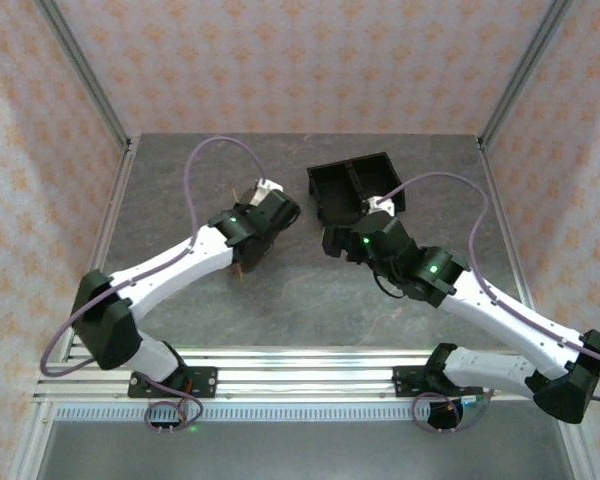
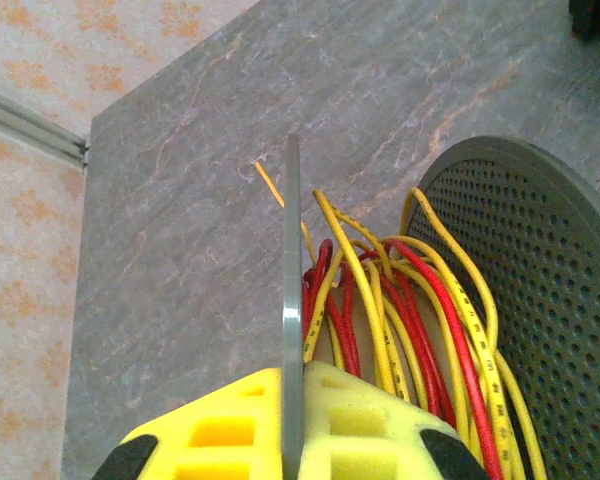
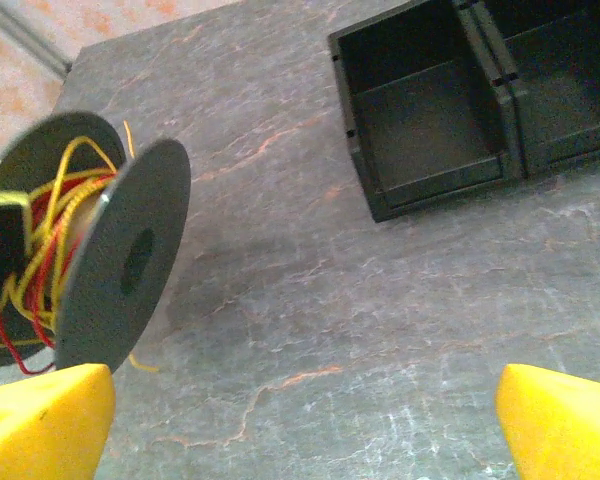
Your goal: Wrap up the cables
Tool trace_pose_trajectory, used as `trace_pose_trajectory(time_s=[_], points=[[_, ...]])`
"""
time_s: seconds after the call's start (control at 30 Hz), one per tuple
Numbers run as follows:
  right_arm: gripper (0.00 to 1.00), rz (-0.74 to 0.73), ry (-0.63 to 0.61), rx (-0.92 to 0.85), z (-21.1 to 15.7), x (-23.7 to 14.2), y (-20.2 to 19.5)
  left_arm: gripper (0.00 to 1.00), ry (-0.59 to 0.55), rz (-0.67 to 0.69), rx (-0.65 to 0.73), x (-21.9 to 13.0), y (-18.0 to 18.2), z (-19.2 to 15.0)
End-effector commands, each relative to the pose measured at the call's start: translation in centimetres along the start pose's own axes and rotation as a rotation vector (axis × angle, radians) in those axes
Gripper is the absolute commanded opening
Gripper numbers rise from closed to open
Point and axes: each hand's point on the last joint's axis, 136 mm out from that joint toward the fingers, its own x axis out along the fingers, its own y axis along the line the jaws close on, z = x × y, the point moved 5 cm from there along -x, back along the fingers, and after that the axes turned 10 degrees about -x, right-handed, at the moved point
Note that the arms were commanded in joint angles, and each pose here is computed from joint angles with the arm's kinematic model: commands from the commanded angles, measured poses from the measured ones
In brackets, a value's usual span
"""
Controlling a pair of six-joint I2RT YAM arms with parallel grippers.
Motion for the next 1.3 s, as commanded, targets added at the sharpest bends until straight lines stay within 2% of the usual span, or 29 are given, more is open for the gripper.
trace_pose_trajectory(time_s=[0.0,0.17,0.4,0.7,0.8,1.07,1.27], points=[[1.00,-0.052,-0.038,0.030,-0.1,-0.3,-1.5,0.00,-0.109,0.136,0.008,0.3,0.0,1.5],[0.99,0.009,-0.036,0.004,-0.5,0.2,-0.8,0.00,-0.096,0.136,0.046,1.5,-2.0,1.2],[0.99,0.049,-0.018,-0.003,-1.3,1.2,-0.3,0.01,-0.047,0.063,0.054,1.9,-3.7,1.3],[0.99,0.114,0.035,0.012,-3.5,3.0,0.2,0.37,0.079,-0.239,-0.085,0.8,-6.2,-0.9],[0.99,0.115,0.047,0.017,-4.2,3.3,0.1,0.46,0.105,-0.304,-0.122,0.4,-6.7,-1.4],[0.99,0.110,0.067,0.011,-5.3,4.0,-0.3,0.63,0.148,-0.453,-0.208,-0.9,-7.5,-1.9],[0.99,0.111,0.060,-0.020,-5.3,4.0,-0.3,0.78,0.130,-0.556,-0.292,-3.6,-6.2,-1.1]])
